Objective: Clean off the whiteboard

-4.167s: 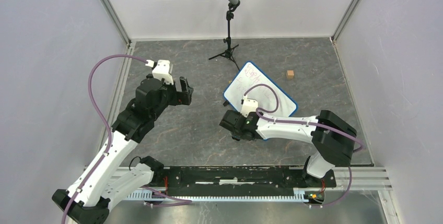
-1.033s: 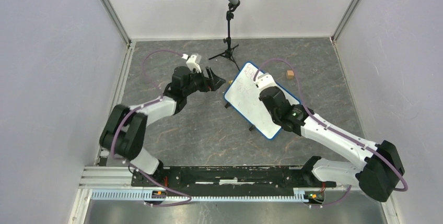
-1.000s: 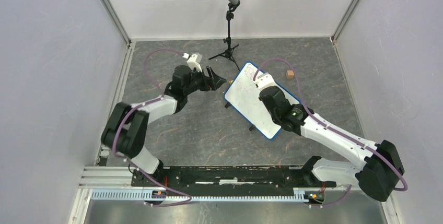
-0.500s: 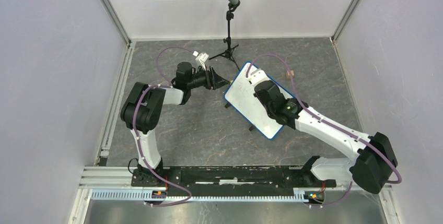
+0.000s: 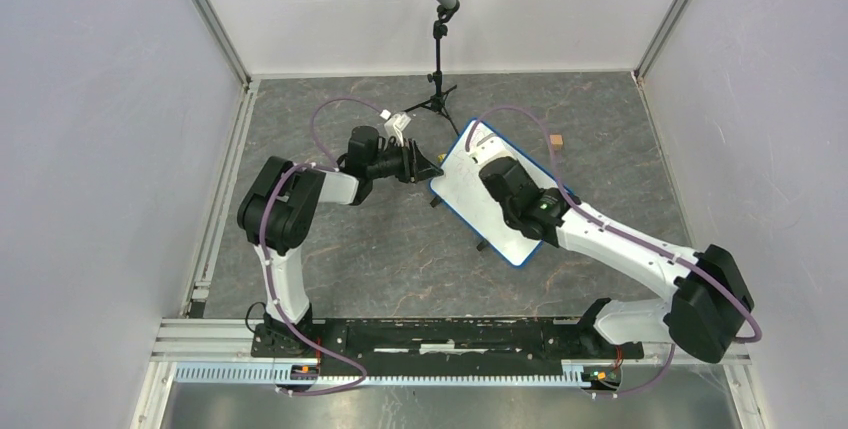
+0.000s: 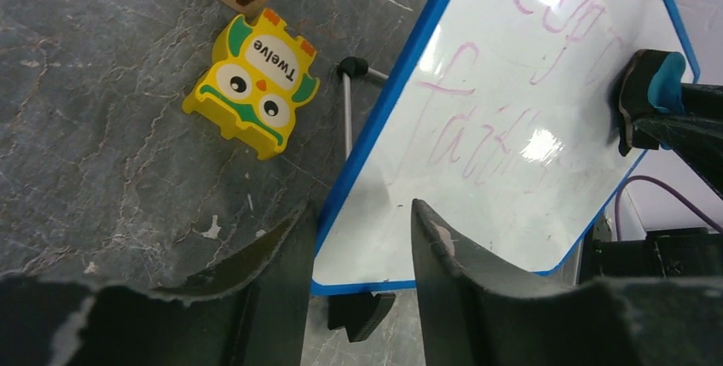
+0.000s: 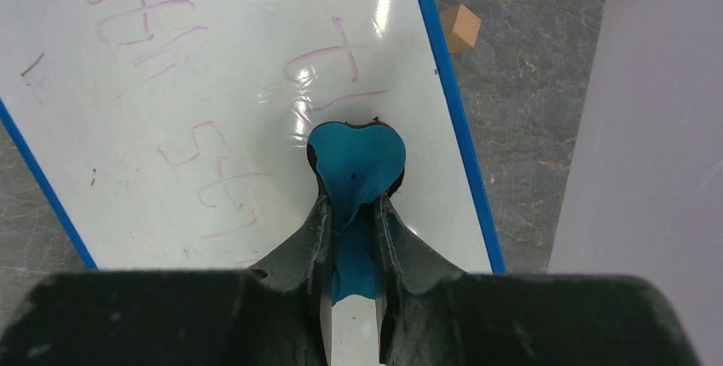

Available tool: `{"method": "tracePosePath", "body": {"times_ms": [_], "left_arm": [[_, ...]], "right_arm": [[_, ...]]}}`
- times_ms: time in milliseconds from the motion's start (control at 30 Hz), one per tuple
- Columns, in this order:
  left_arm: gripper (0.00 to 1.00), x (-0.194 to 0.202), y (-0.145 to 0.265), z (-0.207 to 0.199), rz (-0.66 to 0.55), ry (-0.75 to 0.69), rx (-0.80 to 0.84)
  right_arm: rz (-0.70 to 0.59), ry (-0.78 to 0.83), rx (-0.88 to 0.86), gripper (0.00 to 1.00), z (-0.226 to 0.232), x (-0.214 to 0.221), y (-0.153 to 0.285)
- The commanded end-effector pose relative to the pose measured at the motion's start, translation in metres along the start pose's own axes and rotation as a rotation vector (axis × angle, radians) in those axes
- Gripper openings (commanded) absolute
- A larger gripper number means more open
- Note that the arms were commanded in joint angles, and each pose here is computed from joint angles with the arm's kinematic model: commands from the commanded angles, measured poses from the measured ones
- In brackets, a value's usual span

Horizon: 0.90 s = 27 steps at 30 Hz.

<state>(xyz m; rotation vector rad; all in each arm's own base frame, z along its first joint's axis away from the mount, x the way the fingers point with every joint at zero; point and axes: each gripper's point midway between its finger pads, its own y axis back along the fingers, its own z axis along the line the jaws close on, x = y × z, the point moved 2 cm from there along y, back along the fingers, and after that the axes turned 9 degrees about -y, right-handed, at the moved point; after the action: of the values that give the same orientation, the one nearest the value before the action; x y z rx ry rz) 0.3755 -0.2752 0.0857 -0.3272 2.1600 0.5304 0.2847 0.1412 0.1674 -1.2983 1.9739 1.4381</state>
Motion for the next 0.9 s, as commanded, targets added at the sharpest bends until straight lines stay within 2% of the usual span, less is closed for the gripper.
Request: {"method": "tracePosePath", "body": {"times_ms": [0,267,633,867], "left_arm": [[0.50,-0.003,-0.006,0.006,0.006,-0.060,0.003],[0.43,-0.003,-0.006,0.008,0.006,-0.064,-0.005],[0.35,0.001,-0.012,0.012,0.031,-0.060,-0.036],[0.28,0.002,-0.012,0.016,0.040,-0.049,-0.056]], "right_arm": [[-0.009,0.036,0.095,0.12,-0.006,-0.009,0.000],[0.007,0.064,0.077,0.10,0.015,-0.002,-0.008],[0.043,0.131,-0.001,0.08,0.081,0.015,-0.023],[0.050,0.141,-0.025,0.07,0.101,0.017,-0.031]]}}
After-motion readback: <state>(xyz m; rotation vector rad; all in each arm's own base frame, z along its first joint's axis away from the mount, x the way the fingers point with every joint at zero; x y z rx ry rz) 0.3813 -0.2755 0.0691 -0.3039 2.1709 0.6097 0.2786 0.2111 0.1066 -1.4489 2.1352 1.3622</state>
